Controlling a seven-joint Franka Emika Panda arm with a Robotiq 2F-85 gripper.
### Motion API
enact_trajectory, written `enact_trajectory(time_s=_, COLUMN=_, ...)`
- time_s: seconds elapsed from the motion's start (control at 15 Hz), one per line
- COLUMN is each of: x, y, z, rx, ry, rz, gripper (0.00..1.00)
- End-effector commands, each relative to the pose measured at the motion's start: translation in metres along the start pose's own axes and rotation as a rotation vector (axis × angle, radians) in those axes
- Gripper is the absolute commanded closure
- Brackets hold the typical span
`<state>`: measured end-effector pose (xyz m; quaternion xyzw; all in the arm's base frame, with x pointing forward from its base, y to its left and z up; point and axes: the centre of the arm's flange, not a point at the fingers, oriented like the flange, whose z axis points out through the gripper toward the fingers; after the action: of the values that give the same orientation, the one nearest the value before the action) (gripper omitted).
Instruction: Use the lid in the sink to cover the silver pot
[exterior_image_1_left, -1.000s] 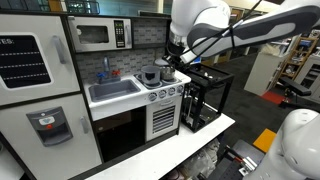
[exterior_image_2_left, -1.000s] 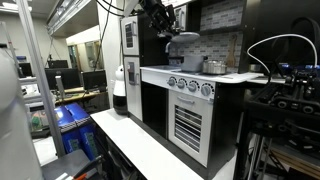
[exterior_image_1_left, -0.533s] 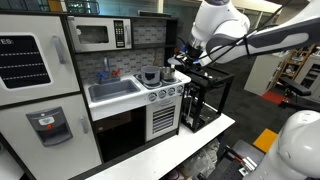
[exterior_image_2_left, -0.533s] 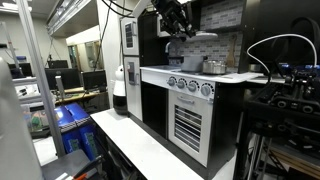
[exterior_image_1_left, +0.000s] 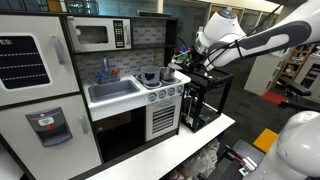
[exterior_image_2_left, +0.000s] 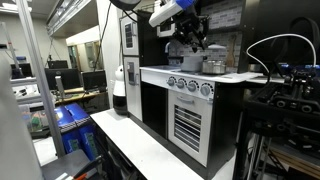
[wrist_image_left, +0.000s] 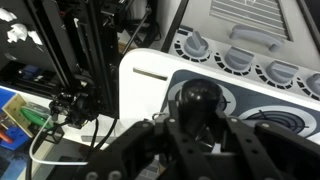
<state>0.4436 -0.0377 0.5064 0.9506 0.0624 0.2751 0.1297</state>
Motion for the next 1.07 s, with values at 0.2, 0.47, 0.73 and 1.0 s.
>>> enact_trajectory(time_s=0.2, x=0.022, y=-0.005, z=0.038, rx=0.053, ry=-0.019, rz=-0.119, gripper=0.92)
enact_trajectory(time_s=0.47, x=0.036, y=-0.002, z=0.047, rx=0.045, ry=-0.025, rz=-0.162, gripper=0.92)
enact_trajectory(time_s=0.73, x=0.051, y=0.004, z=0.059, rx=0.047, ry=-0.018, rz=-0.194, gripper=0.92)
enact_trajectory(time_s=1.0, x=0.061, y=0.009, z=0.073, rx=0.051, ry=-0.016, rz=-0.221, gripper=0.92)
